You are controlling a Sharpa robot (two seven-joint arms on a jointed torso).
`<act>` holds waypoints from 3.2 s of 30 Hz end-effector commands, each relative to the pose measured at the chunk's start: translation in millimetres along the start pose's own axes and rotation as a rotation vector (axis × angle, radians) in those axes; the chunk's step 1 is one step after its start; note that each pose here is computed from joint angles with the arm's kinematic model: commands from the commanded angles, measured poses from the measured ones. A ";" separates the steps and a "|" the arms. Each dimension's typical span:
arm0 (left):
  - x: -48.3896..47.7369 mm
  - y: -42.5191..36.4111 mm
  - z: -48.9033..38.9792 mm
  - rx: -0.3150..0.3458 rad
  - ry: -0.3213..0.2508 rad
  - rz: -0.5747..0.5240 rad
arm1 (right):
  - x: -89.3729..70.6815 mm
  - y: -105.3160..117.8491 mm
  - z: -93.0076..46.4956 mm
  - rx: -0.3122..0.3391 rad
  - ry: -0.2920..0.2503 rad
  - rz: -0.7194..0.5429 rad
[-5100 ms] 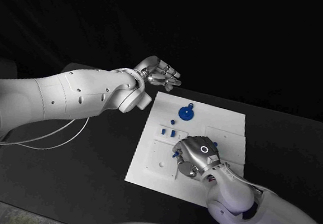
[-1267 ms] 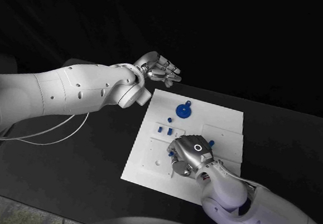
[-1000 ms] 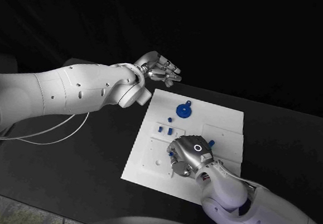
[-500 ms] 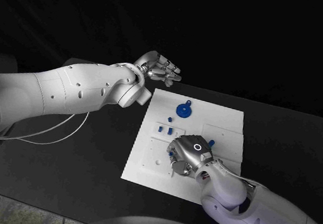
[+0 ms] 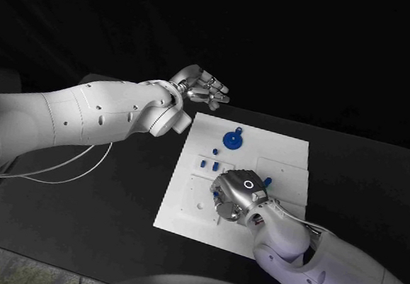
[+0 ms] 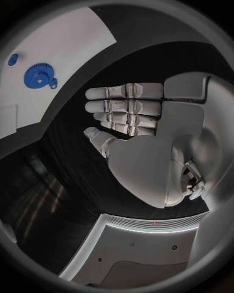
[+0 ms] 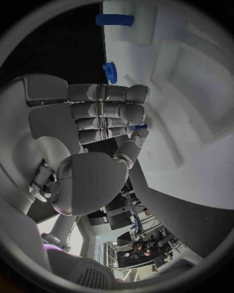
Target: Assemble the parts on the task board
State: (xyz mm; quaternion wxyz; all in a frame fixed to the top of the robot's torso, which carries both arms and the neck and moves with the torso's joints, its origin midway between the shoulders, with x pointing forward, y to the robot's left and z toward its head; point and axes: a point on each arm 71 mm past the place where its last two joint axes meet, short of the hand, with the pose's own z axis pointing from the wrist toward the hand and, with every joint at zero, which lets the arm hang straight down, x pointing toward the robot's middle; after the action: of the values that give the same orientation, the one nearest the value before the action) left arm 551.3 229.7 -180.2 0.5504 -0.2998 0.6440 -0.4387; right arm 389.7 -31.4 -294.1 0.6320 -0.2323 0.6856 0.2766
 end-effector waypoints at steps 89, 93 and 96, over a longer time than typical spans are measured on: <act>-2.2 4.8 -1.8 -0.007 0.013 -0.011 | -44.7 -113.9 -29.5 0.253 0.081 0.123; -2.2 4.8 -1.6 -0.008 0.013 -0.011 | -44.0 -113.9 -29.4 0.259 0.081 0.113; -2.1 4.9 -1.6 -0.008 0.014 -0.011 | -43.3 -114.1 -29.4 0.264 0.082 0.104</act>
State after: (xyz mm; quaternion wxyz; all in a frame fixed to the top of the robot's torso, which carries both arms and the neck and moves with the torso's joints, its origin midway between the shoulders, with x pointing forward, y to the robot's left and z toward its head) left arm 550.8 236.2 -184.2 0.5469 -0.3043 0.6478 -0.4343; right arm 449.2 -137.4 -257.4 0.6107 -0.1155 0.7532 0.2154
